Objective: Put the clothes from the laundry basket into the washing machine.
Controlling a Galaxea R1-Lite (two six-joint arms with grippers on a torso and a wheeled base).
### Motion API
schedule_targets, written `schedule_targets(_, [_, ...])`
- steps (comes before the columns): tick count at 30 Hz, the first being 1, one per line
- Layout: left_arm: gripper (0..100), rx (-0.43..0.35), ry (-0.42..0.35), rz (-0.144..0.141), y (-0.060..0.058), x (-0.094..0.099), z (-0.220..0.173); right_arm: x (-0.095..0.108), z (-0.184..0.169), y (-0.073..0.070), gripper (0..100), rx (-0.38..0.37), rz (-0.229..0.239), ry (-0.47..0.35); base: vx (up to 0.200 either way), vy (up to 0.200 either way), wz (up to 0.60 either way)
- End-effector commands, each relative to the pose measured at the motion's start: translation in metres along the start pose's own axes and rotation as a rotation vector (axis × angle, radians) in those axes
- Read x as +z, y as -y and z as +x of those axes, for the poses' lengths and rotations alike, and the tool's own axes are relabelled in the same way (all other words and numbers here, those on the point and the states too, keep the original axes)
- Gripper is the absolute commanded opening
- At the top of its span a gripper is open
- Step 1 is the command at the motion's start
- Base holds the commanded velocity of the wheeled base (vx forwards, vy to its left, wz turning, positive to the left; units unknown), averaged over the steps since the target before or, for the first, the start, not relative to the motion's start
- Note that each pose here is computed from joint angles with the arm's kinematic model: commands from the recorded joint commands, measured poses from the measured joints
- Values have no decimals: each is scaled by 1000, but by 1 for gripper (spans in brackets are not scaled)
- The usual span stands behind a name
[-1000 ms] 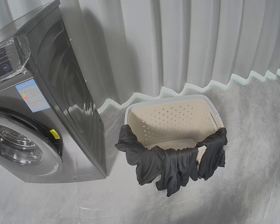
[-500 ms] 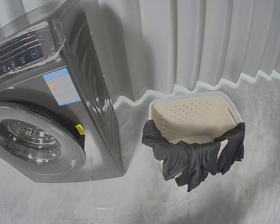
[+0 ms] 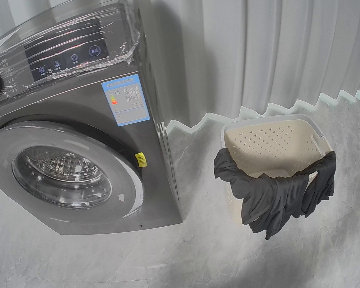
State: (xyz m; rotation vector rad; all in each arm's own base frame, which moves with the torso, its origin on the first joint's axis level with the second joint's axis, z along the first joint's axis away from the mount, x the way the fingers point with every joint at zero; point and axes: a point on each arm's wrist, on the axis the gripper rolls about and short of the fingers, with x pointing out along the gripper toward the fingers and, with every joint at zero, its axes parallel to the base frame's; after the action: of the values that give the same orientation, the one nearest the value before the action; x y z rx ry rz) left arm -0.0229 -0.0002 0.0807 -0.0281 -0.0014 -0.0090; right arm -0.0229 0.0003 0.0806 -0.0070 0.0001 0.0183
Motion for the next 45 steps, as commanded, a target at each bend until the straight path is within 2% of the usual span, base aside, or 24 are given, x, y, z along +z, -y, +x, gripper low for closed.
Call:
schedule_targets(1, [100, 0, 0, 0, 0, -5, 0, -5, 0, 0, 100, 0, -1, -1, 0, 200, 0])
schedule_targets(38, [100, 0, 0, -3, 0, -5, 0, -5, 0, 0, 100, 0, -1, -1, 0, 200, 0])
schedule_targets(45, [100, 0, 0, -3, 0, -5, 0, -5, 0, 0, 100, 0, -1, -1, 0, 0, 0])
